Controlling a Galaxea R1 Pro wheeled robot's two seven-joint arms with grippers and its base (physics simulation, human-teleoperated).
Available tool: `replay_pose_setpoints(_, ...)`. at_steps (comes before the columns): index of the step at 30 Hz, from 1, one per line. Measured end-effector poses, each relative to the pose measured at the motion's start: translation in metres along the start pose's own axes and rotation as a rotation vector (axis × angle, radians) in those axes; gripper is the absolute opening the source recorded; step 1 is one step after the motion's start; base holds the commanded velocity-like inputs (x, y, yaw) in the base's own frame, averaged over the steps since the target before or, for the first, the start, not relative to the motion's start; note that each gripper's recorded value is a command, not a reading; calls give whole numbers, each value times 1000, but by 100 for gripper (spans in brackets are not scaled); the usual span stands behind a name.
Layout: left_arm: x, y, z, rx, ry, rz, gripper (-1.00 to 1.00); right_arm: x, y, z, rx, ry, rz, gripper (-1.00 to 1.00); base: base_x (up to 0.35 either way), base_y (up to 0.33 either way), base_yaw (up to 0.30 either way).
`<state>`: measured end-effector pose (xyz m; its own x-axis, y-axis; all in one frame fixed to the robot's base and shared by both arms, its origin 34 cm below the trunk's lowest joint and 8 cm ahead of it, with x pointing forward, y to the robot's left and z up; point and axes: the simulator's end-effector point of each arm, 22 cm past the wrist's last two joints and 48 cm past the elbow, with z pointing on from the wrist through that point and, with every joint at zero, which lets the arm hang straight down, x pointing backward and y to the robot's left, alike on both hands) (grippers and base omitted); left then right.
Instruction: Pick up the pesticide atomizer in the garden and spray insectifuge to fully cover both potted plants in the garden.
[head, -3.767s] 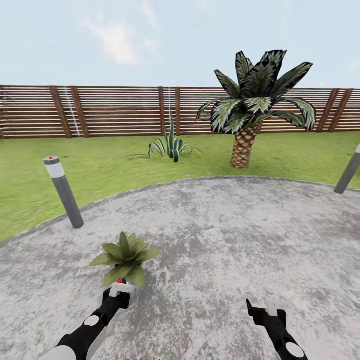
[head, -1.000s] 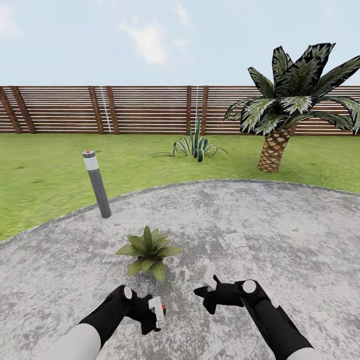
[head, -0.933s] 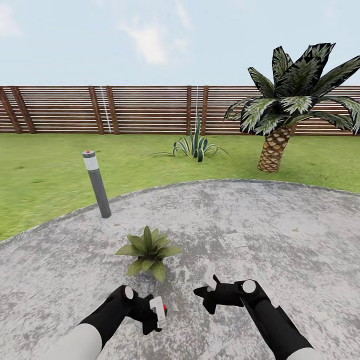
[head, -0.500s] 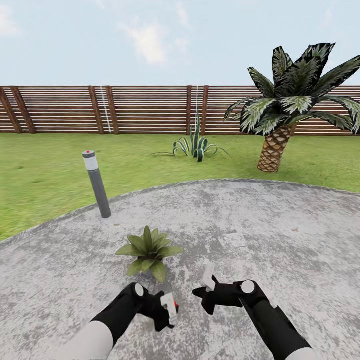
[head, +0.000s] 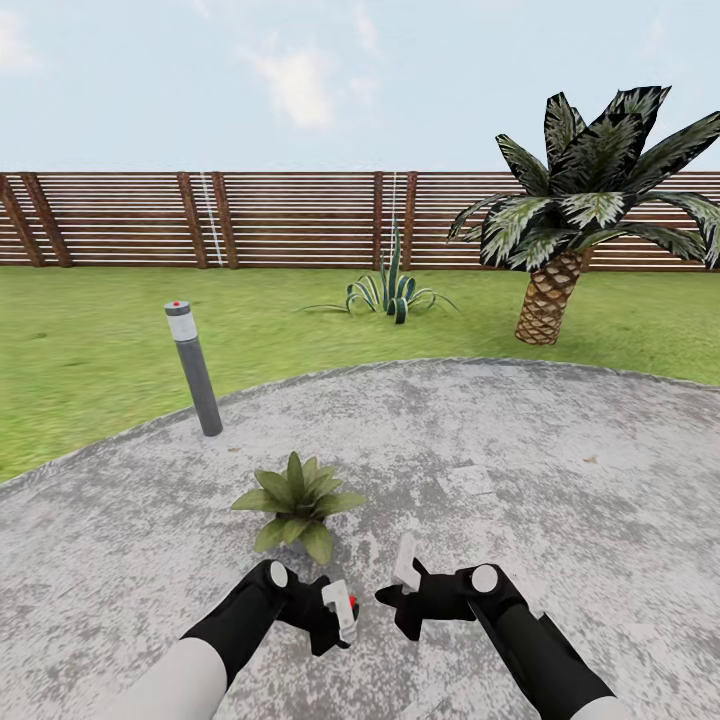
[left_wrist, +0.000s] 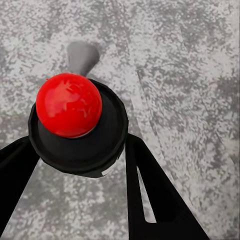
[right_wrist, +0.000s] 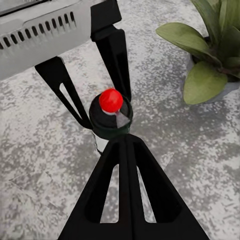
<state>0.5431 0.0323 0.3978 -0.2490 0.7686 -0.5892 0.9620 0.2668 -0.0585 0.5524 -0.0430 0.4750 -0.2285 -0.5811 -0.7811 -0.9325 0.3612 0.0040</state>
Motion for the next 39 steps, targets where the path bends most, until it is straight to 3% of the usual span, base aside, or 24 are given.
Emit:
replay_pose_setpoints(7, 1, -16, -2, 80, 0, 3, -100, 0, 0, 0, 0, 0, 0, -100, 0, 0, 0)
replay_pose_setpoints(39, -18, -18, 3, 69, -28, 14, -100, 0, 0, 0, -1, 1, 1, -100, 0, 0, 0)
